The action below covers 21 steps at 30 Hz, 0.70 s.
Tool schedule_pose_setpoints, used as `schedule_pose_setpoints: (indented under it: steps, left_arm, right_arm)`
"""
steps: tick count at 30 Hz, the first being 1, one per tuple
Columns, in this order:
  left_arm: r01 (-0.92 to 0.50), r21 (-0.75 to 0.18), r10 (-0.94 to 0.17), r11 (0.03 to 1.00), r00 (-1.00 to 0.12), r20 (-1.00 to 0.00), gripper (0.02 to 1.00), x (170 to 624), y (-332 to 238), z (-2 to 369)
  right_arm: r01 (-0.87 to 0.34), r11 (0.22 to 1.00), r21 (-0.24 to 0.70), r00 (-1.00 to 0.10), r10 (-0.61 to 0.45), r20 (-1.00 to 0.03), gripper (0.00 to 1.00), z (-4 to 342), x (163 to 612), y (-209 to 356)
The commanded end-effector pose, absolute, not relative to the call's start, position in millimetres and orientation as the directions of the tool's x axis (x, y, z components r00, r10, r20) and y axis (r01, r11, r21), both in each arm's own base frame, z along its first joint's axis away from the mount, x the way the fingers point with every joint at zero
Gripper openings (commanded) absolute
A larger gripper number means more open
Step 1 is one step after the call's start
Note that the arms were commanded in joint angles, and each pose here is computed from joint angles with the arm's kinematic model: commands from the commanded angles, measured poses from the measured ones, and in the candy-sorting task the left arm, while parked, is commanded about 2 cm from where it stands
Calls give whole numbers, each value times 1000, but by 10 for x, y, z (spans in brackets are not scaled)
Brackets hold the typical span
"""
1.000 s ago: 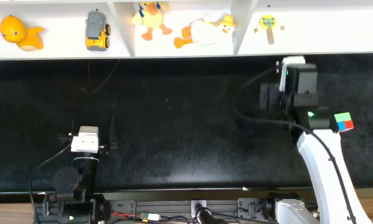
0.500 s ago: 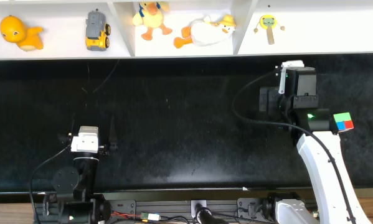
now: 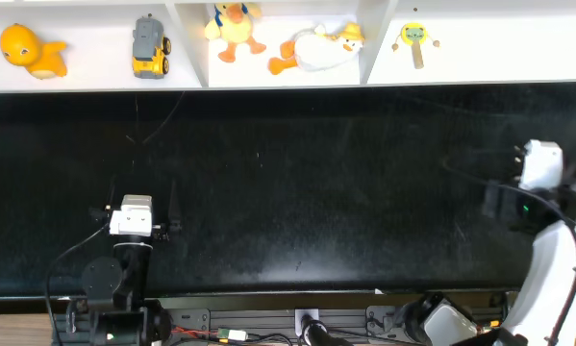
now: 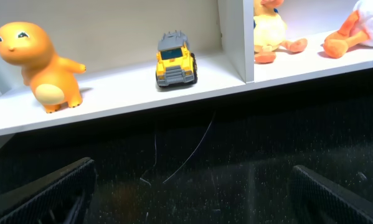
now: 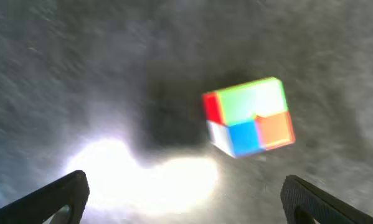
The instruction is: Store Toys
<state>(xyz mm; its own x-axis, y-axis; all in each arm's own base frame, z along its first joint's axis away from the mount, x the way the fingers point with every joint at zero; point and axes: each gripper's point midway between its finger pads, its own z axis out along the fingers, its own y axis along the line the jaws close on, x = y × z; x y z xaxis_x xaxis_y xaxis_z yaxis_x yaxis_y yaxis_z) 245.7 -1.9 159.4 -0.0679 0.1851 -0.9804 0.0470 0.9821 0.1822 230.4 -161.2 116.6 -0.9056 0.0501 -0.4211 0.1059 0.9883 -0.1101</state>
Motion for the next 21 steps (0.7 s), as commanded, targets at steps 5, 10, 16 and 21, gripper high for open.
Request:
schedule_pose_setpoints:
  steps: [5, 10, 16, 21]
  left_arm:
    - [44, 172, 174, 984, -64, -983, 998, 2458, -23, 1580]
    - [44, 172, 174, 984, -64, -983, 998, 2458, -23, 1580]
    - [44, 172, 174, 984, -64, -983, 998, 2458, -23, 1580]
    - [44, 172, 174, 984, -64, -983, 998, 2458, -23, 1580]
  right_arm:
    - [-45, 988, -147, -917, -99, -386, 1000, 895, 2028, -2093]
    - [-48, 991, -122, -906, -94, -413, 996, 708, 2170, -2211]
    - [-51, 996, -75, -893, -79, -444, 993, 594, 2321, -2177]
    - [-40, 999, -13, -868, -41, -495, 989, 586, 2438, -2100]
